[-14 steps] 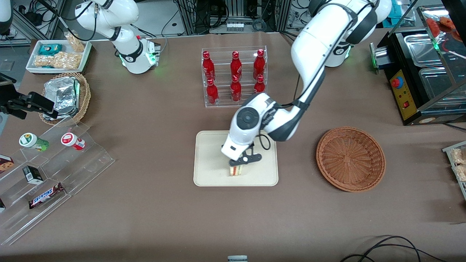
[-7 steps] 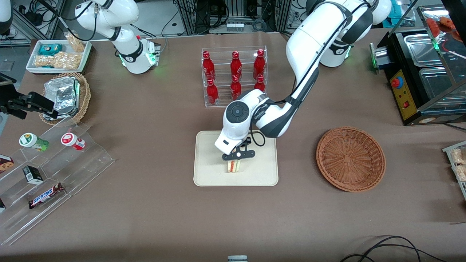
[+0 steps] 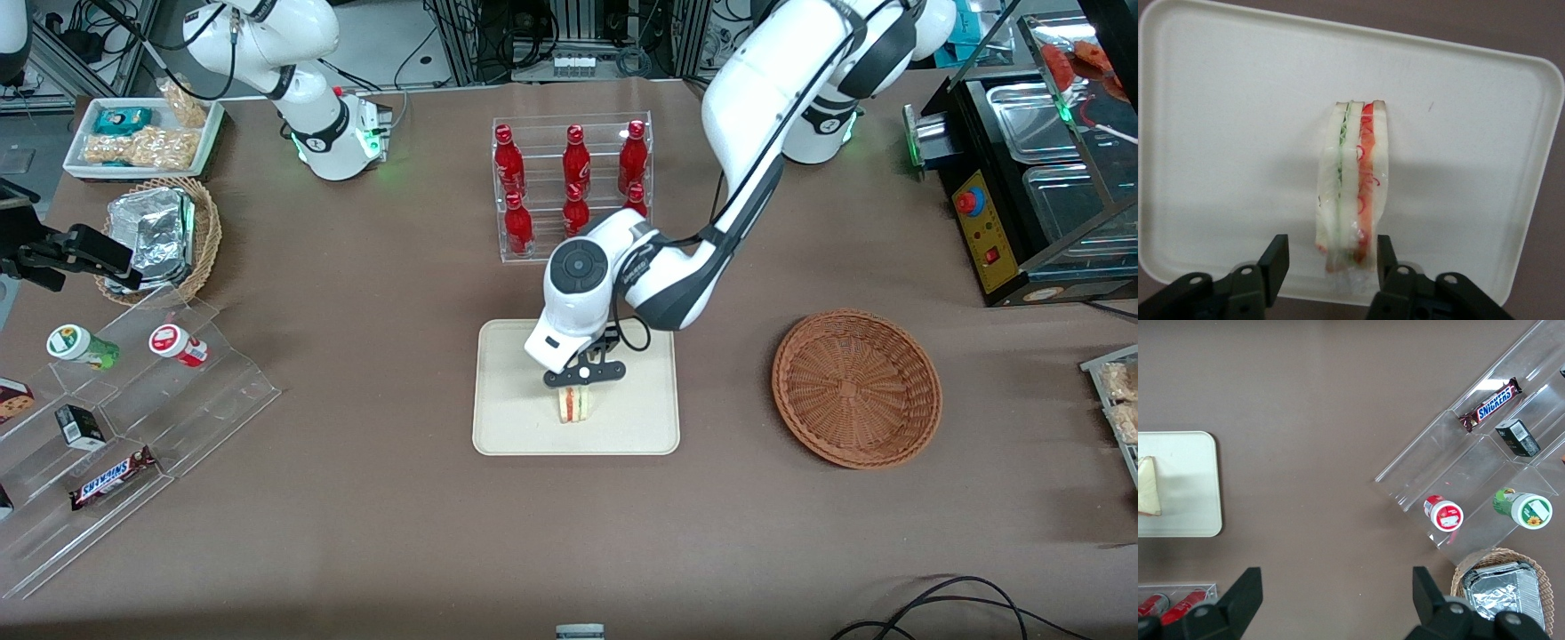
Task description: Place sandwich from basket to tray
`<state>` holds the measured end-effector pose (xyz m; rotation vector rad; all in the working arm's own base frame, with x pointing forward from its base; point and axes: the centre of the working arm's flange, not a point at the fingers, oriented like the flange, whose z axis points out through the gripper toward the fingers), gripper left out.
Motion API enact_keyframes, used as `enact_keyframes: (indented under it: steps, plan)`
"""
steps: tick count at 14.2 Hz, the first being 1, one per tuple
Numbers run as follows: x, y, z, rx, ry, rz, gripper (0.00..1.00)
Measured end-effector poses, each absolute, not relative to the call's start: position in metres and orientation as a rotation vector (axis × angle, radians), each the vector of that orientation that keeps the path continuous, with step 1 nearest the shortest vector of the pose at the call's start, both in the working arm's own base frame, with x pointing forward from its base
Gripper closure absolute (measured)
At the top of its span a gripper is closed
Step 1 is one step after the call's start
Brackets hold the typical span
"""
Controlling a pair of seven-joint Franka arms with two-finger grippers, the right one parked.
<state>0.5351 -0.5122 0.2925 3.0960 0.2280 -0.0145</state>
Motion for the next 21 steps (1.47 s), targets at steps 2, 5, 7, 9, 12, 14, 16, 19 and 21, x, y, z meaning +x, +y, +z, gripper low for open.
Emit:
enact_keyframes:
  steps: [2,5,7,9,12,14,16,19,21]
  plan:
    - [0.532,-0.504,0.345,3.119,0.257,-0.007,0.17]
    - [0.523,-0.477,0.427,3.168,0.325,0.010,0.00]
    - [0.531,-0.448,0.446,3.199,0.395,-0.004,0.00]
    - [0.550,-0.412,0.439,3.231,0.496,-0.059,0.00]
    - [0.581,-0.344,0.427,3.247,0.609,-0.123,0.00]
    - [0.594,-0.293,0.431,3.258,0.590,-0.154,0.00]
    - [0.595,-0.240,0.444,3.269,0.548,-0.179,0.00]
    - [0.579,-0.178,0.469,3.268,0.456,-0.210,0.00]
    - [0.564,-0.148,0.487,3.259,0.371,-0.242,0.00]
